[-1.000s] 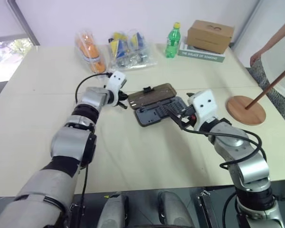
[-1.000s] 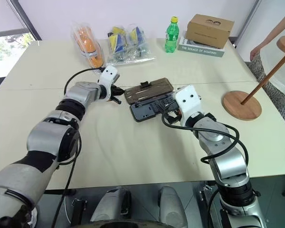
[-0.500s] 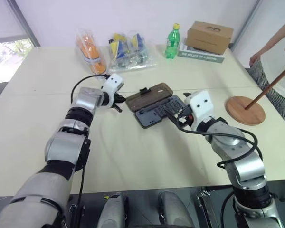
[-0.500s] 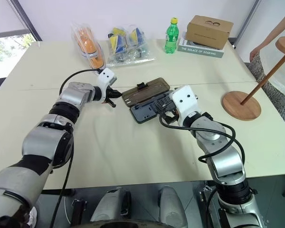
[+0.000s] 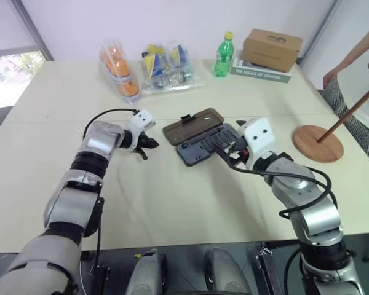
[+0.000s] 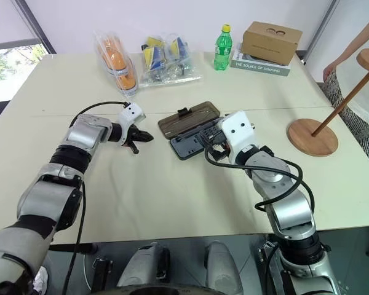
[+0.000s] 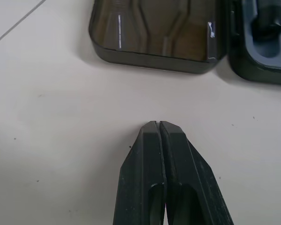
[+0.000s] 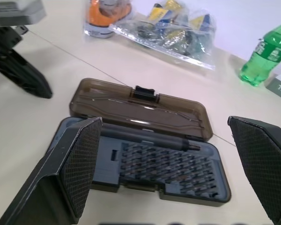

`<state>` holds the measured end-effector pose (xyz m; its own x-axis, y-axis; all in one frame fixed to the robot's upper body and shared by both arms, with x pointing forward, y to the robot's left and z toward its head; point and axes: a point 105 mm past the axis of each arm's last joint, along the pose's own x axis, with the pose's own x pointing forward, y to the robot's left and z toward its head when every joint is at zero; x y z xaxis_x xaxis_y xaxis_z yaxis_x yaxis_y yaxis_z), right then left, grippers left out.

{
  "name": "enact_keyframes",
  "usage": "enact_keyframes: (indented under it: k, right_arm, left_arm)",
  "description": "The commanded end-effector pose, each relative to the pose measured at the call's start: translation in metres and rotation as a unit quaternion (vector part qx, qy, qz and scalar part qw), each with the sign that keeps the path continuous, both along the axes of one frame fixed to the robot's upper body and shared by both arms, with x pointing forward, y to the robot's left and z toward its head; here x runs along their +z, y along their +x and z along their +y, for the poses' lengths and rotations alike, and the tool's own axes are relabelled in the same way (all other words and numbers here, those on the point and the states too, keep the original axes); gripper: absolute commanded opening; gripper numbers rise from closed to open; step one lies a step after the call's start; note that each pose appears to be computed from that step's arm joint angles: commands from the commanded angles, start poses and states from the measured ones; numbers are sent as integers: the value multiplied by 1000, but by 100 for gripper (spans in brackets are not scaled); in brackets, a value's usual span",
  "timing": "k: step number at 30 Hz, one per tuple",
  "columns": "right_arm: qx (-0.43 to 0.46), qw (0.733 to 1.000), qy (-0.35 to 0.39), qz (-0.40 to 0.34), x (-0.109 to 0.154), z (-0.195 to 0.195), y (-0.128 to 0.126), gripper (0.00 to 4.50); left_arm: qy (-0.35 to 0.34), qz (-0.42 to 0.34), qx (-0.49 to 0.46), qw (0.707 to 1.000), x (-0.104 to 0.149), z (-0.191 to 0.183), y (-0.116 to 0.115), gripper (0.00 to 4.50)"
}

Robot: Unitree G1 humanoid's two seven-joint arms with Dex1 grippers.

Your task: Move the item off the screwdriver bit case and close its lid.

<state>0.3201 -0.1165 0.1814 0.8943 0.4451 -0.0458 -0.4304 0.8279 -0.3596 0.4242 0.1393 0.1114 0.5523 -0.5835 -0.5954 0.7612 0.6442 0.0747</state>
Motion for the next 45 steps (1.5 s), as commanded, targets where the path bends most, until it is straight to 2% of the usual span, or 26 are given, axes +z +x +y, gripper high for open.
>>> enact_keyframes:
  k: [1,11,15,20,21,22,31,45]
  right_arm:
    - [8,1000,-2,-30,13,3,1,450]
    - [8,999,-1,-35,14,5,2,450]
    - [7,999,1,-36,13,7,2,450]
    - [7,999,4,-38,13,9,3,450]
    - [7,999,4,-39,13,9,3,450]
    - [7,999,5,-39,13,10,4,450]
    - [-7,999,7,-48,13,9,3,450]
    - [-24,998,5,-51,13,4,-5,450]
  left_arm:
    - [-29,-32,45,998,20,8,15,4]
    - [-36,-95,-1,995,60,9,22,4]
    - [-26,-113,-22,993,62,3,22,122]
    - [-14,-116,-55,992,63,-10,21,382]
    - [-11,-118,-60,991,63,-13,21,427]
    - [-7,-122,-62,991,63,-15,22,443]
    - [-37,-148,-21,988,77,-34,34,443]
    - [18,-157,50,986,40,-34,42,443]
